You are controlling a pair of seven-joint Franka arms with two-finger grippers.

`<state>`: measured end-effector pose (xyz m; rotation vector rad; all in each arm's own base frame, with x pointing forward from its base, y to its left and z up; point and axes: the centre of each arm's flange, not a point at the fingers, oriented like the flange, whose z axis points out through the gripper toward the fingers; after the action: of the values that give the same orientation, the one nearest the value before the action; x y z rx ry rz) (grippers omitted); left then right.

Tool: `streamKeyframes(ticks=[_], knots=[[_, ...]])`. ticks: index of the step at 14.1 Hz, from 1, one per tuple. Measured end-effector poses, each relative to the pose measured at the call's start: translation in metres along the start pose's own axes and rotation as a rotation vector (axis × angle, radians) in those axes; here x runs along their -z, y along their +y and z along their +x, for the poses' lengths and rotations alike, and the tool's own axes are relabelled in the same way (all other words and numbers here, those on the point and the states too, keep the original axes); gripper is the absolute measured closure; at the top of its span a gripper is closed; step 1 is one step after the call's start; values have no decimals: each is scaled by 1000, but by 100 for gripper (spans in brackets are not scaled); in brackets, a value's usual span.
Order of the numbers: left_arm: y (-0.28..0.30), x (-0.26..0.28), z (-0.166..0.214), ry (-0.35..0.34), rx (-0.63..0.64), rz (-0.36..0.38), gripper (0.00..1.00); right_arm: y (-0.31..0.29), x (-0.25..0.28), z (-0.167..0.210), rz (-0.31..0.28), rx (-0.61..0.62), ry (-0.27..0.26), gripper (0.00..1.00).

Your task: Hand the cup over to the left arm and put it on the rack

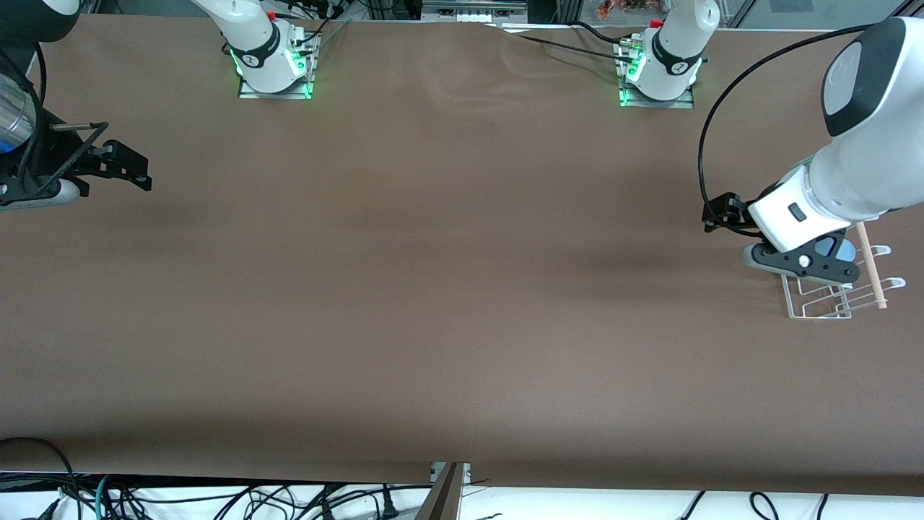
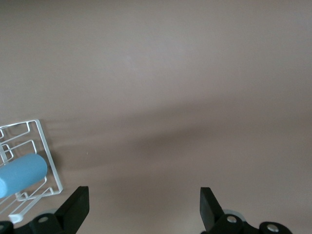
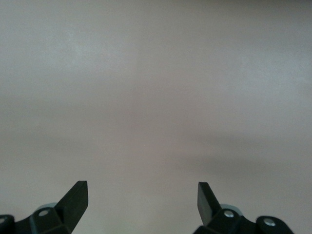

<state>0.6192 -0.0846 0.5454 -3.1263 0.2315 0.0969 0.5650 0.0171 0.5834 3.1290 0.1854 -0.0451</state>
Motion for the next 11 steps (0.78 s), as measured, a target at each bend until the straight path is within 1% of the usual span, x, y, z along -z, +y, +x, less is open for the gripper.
streamKeyframes(ticks=[1,2,3,5,6,11], knots=[[-8,-3,-9,46,22,6,0,0,0,0,0,0,0,0],[-14,-7,-23,76,37,10,0,0,0,0,0,0,-1,0],[-18,-11,-37,91,49,12,0,0,-1,0,0,0,-1,0],[-29,-16,-57,98,73,10,0,0,-1,1,0,0,-1,0],[-34,-17,-61,100,83,8,0,0,-1,1,0,0,-1,0],[-48,-20,-61,101,111,8,0,-1,0,1,0,2,0,0]])
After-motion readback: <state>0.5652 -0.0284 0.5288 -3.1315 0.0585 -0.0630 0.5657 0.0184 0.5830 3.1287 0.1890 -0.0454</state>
